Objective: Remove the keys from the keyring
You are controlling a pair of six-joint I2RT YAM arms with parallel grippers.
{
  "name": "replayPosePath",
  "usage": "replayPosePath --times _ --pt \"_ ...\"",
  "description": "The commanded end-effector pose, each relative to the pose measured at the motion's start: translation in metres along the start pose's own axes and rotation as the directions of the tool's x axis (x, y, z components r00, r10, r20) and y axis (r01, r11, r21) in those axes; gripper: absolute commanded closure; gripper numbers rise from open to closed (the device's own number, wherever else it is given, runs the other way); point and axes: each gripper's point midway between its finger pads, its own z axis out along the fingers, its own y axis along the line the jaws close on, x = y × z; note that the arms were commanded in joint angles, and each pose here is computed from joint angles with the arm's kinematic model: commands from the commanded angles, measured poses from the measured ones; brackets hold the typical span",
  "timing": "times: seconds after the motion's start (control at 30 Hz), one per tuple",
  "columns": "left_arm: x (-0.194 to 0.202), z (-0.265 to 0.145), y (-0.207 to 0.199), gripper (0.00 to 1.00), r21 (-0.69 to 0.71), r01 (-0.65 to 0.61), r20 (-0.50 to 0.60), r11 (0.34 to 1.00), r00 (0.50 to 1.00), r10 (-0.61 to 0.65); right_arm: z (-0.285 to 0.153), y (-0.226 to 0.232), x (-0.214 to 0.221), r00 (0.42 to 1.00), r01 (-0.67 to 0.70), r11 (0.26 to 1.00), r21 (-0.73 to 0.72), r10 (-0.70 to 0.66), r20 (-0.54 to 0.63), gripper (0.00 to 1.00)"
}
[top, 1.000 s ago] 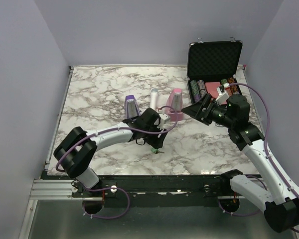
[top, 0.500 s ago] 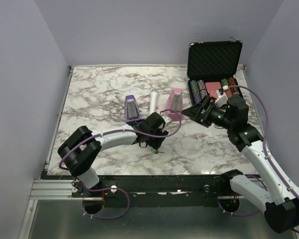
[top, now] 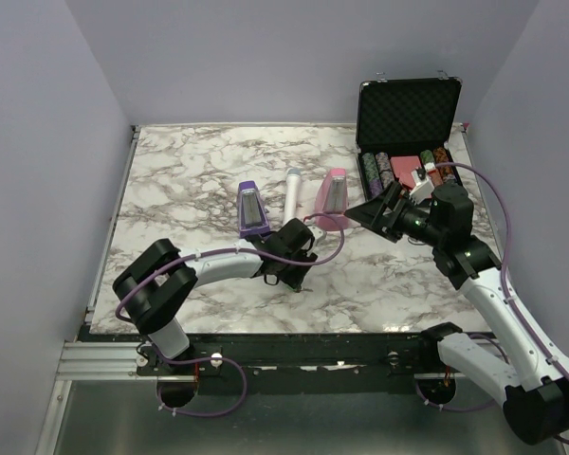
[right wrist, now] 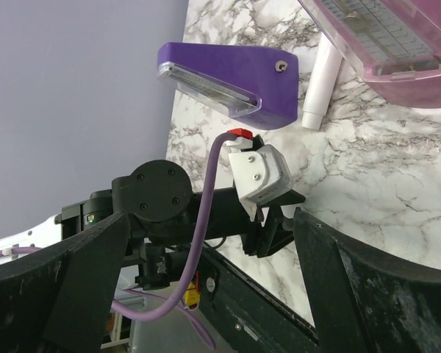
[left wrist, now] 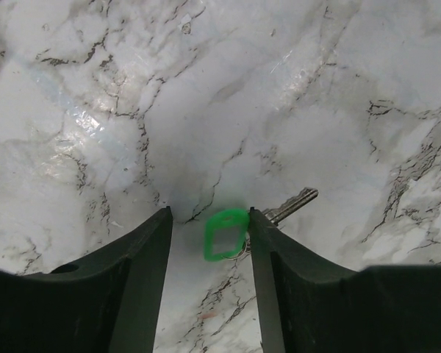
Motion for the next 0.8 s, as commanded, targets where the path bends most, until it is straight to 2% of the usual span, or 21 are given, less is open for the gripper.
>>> replayPosePath --times 0.0,0.13,0.27,0.5,0.77 --pt "0.01 0.004 -0.006 0.51 0.011 0.001 -0.023 1.0 1.0 -0.001 -0.002 0.004 0.005 1.0 -0.009 1.0 -0.03 0.009 -0.009 0.01" --pt "0.014 0.008 -0.008 0.68 0.011 -0.004 -0.044 1.0 0.999 0.004 -0.002 0.005 0.004 1.0 -0.007 0.999 -0.032 0.006 -0.009 0.01" --pt "0.009 0.005 -0.011 0.74 0.015 -0.007 -0.034 1.0 0.999 0.007 -0.002 0.006 0.004 1.0 -0.005 0.999 -0.032 0.005 -0.009 0.01" --pt "-0.009 -0.017 -0.013 0.8 0.007 -0.005 0.015 1.0 1.0 0.004 -0.004 0.01 0.001 1.0 0.007 0.999 -0.038 -0.007 -0.004 0.01" --pt "-0.043 -0.071 -0.017 0.86 0.006 -0.004 0.14 1.0 0.99 0.003 -0.005 0.024 -0.011 0.998 0.067 0.997 -0.04 -0.067 -0.012 0.0"
